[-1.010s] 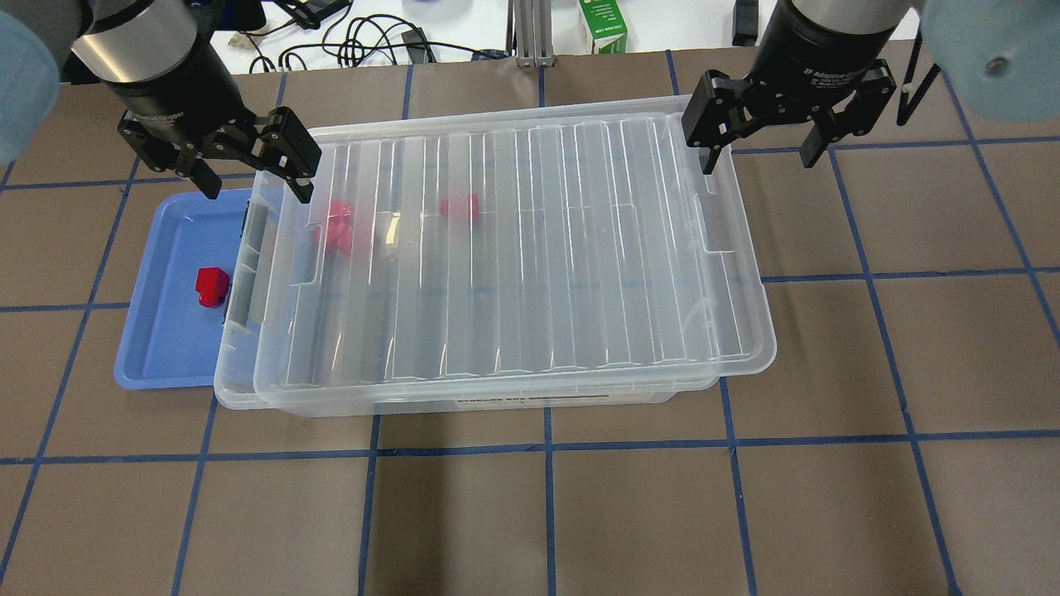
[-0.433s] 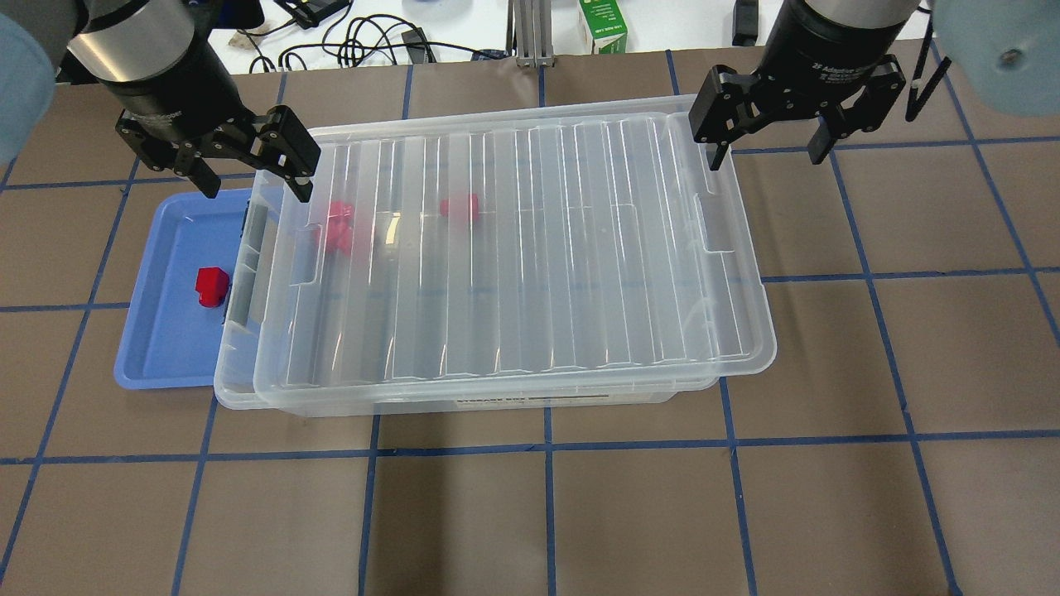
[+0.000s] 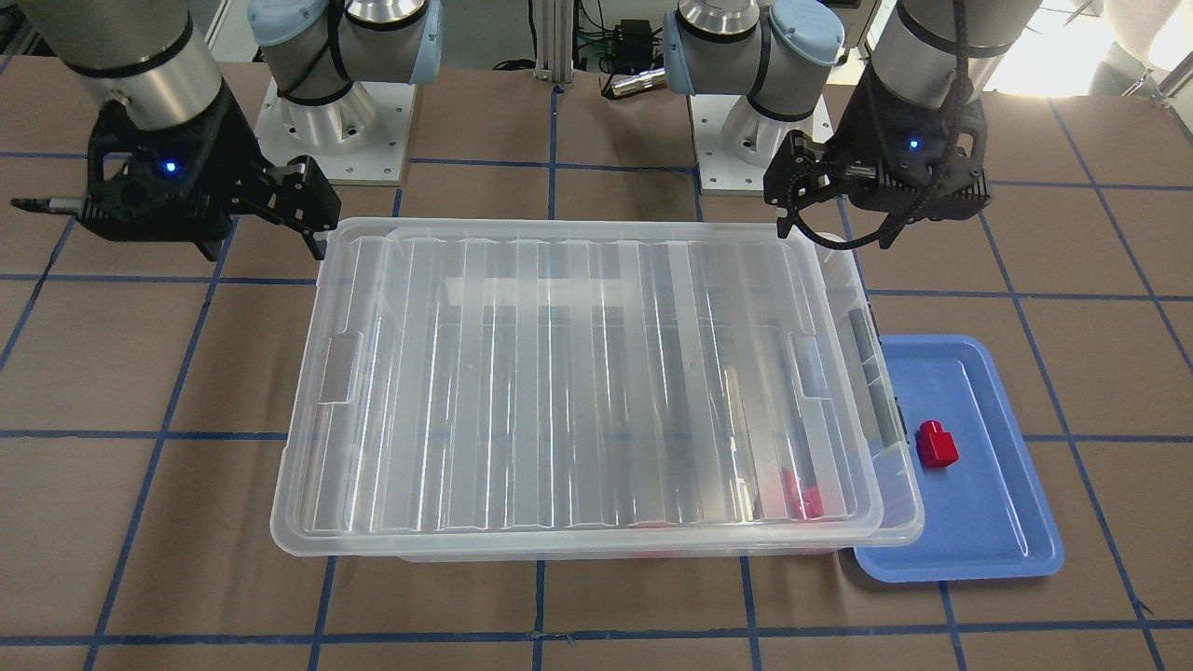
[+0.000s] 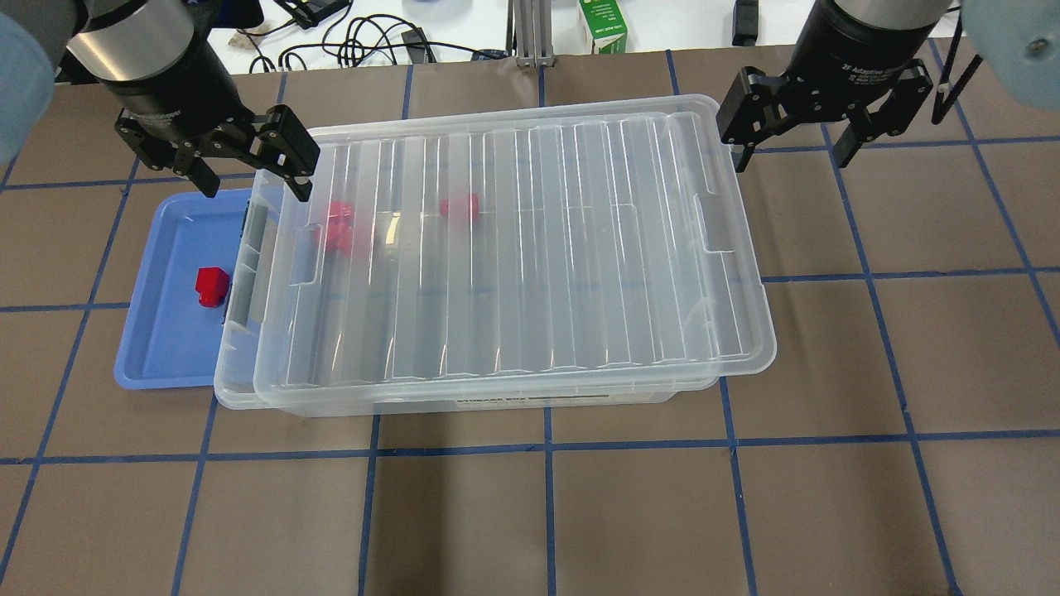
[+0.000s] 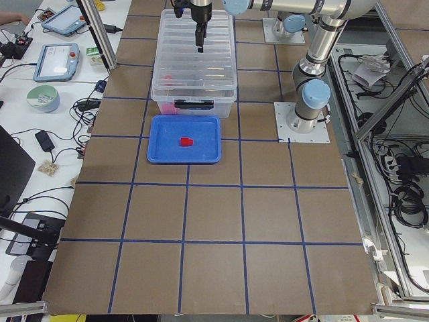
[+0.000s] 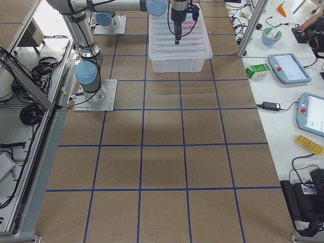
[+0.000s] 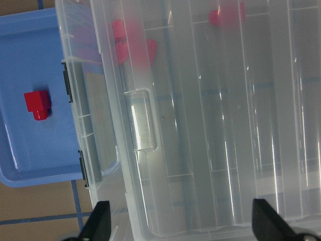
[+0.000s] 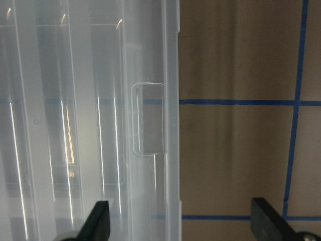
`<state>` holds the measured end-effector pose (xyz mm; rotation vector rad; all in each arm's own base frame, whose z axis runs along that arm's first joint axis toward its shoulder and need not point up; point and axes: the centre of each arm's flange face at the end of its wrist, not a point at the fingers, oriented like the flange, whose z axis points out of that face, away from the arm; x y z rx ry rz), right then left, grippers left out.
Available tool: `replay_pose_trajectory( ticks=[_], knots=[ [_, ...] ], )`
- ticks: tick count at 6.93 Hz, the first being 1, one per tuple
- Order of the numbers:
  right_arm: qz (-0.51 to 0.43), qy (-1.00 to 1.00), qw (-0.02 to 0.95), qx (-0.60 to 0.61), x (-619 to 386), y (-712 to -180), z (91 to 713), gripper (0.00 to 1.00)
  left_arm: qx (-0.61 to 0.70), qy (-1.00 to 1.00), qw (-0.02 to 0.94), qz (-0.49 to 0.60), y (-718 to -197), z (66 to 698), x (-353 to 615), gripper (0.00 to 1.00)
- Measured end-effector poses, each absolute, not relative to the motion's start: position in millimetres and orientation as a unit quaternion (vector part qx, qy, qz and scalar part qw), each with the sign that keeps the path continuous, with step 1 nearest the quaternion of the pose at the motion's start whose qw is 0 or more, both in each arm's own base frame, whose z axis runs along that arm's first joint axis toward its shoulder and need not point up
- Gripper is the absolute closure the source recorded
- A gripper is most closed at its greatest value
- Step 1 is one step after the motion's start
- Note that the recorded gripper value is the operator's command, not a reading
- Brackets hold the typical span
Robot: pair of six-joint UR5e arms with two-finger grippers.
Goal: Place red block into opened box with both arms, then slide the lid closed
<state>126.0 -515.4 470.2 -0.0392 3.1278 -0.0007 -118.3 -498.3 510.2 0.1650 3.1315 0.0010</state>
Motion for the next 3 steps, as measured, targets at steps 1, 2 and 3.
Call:
replay_pose_trajectory(
  ticks=[1, 2, 3],
  knots=[
    [-0.009, 1.000, 0.007, -0.018, 123, -525, 434, 0.00, 0.053, 0.999, 0.003, 0.000, -498, 510, -118, 0.00],
    [-0.018, 1.000, 0.007, -0.021, 122, -534, 401, 0.00, 0.053, 0.999, 0.004, 0.000, -499, 510, -118, 0.00],
    [-0.020, 1.000, 0.006, -0.024, 121, -542, 372, 0.00, 0.053, 0.999, 0.004, 0.000, -499, 511, -118, 0.00]
  ],
)
